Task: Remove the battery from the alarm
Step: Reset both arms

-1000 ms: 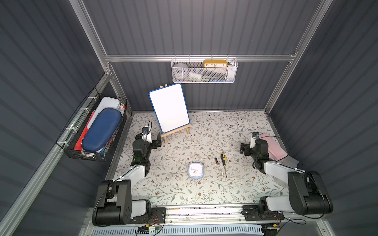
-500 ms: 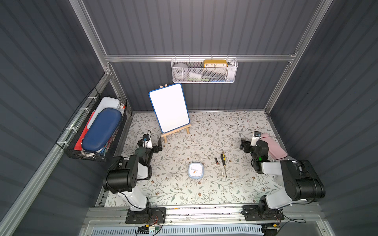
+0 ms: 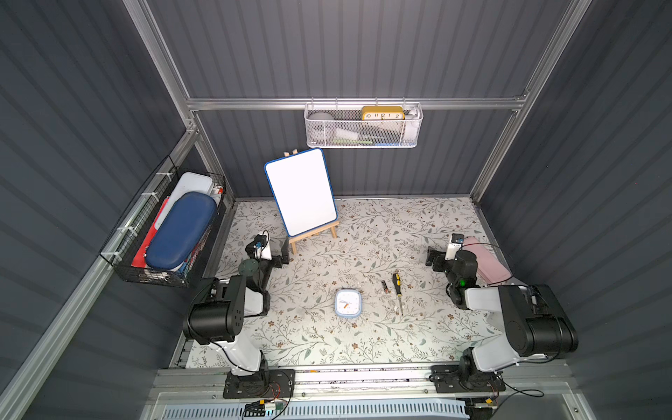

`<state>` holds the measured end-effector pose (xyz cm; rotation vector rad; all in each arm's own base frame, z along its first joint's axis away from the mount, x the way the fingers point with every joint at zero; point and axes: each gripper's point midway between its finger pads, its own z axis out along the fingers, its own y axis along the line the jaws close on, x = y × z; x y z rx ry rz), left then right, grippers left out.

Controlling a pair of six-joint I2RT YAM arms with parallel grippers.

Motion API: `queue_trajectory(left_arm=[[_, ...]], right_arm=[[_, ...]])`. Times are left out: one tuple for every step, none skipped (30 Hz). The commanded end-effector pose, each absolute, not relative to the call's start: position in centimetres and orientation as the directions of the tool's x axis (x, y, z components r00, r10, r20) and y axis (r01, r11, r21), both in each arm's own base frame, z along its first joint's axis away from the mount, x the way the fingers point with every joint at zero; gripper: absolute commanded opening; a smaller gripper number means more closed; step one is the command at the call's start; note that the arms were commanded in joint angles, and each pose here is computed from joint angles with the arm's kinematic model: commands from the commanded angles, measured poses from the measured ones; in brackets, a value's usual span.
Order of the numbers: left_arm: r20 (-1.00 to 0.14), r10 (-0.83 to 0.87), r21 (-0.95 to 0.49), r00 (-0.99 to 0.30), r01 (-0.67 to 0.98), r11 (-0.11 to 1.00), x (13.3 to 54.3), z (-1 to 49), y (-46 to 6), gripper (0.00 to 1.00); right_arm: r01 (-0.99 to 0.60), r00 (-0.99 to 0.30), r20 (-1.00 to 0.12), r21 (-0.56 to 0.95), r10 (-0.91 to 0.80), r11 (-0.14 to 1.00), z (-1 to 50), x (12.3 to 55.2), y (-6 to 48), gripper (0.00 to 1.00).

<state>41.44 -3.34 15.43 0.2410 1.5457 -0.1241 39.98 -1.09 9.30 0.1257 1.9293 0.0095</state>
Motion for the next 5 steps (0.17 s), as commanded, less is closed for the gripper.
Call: queue_trajectory(left_arm=[[-0.995,0.089,0.098,0.045,0.253,0.962,41.61,15.97,-3.83,0.99],[-0.995,0.089,0.098,0.045,0.253,0.963,41.61,15.97,-3.83,0.99],[-0.995,0.089,0.098,0.046,0.253,0.962,41.61,15.99,-3.83,0.99],[-0.995,0.089,0.098,0.045,0.252,0.963,41.61,15.99,-3.80,0.99],[-0.995,0.089,0.098,0.045,0.253,0.962,41.61,15.98,-3.83,0.99]], right_arm=[[0.073,-0.347,-0.934,0.065,0.087,0.995,9.25,39.88,-0.97,0.99],[0.085,-0.351,-0.932,0.067,0.093,0.994,9.18,39.99,-1.14,0.99],[0.099,-0.351,-0.930,0.074,0.104,0.992,9.19,40.16,-1.36,0.99],[0.105,-0.347,-0.932,0.076,0.108,0.992,9.23,40.08,-1.48,0.99],[0.097,-0.347,-0.932,0.074,0.103,0.993,9.22,40.05,-1.37,0.99]])
